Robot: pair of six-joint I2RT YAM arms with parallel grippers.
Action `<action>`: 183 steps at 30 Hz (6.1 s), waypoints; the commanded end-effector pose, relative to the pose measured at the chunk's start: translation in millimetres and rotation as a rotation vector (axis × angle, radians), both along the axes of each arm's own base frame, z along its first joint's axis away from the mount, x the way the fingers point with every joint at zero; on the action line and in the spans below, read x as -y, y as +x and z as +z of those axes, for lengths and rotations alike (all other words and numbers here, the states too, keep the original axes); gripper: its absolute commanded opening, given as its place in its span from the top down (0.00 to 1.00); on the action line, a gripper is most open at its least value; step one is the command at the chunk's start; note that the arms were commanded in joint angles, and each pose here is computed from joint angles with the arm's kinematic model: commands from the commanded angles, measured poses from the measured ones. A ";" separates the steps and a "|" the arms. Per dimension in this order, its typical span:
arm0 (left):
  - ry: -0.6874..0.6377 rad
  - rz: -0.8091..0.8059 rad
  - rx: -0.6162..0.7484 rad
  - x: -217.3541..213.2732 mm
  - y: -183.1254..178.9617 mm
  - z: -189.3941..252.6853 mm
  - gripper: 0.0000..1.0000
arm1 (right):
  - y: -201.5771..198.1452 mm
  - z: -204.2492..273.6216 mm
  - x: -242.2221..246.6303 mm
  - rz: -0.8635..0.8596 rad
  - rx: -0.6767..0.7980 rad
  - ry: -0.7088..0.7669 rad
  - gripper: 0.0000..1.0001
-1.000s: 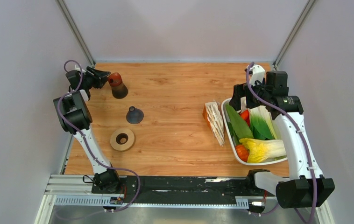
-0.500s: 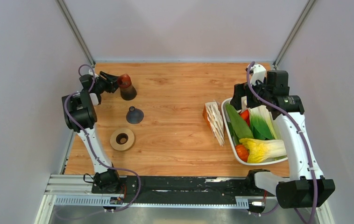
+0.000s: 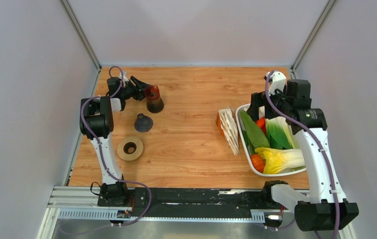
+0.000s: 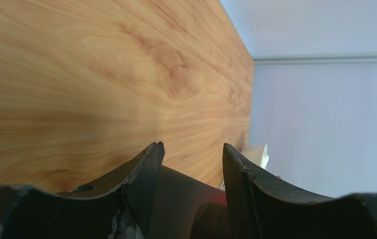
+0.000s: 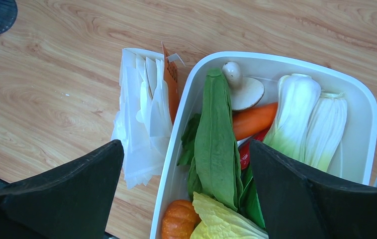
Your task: Place the coffee filter in the dripper
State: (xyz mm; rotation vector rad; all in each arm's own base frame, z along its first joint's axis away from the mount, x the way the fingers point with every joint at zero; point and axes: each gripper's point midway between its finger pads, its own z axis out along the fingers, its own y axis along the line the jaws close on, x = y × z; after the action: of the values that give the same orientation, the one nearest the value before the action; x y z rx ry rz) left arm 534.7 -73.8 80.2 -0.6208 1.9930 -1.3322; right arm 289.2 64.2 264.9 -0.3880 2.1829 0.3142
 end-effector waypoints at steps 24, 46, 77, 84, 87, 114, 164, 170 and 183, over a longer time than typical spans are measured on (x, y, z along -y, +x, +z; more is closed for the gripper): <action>0.053 -0.475 0.045 164.3 -122.0 22.6 0.42 | -25.4 -6.8 0.4 0.003 0.008 -0.001 0.00; 0.223 -0.970 0.121 257.2 -232.2 16.3 0.41 | -45.3 -15.0 1.6 0.015 0.007 -0.013 0.00; 0.733 -0.760 0.547 100.3 -228.8 195.8 0.20 | -32.3 33.1 -35.8 0.254 0.168 0.078 0.00; 0.933 -0.655 0.167 -50.4 -289.0 131.5 0.20 | -14.6 15.1 -43.0 0.281 0.086 0.111 0.00; 1.028 -0.590 0.015 -92.4 -307.6 99.9 0.20 | -8.8 11.4 -42.3 0.271 0.080 0.111 0.00; 0.463 -0.662 -0.192 -120.8 -308.3 -31.6 0.34 | -16.8 -7.9 -40.9 0.273 0.006 0.093 0.00; -0.067 -0.836 0.191 173.7 -291.3 188.9 1.00 | -8.0 8.3 -34.7 0.243 0.075 0.056 0.00; -0.098 -0.858 0.092 192.5 -291.8 161.3 1.00 | -13.1 9.6 -38.6 0.269 0.073 0.068 0.00; -0.095 -0.891 -0.032 204.3 -295.2 118.2 1.00 | -22.0 -2.1 -42.7 0.294 0.043 0.088 0.00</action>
State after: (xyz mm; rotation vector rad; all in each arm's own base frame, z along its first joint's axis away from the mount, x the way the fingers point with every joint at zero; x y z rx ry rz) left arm 239.3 -275.9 197.1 0.2256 2.3687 -1.9076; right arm 269.5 101.7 254.9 -0.6257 2.1130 0.5414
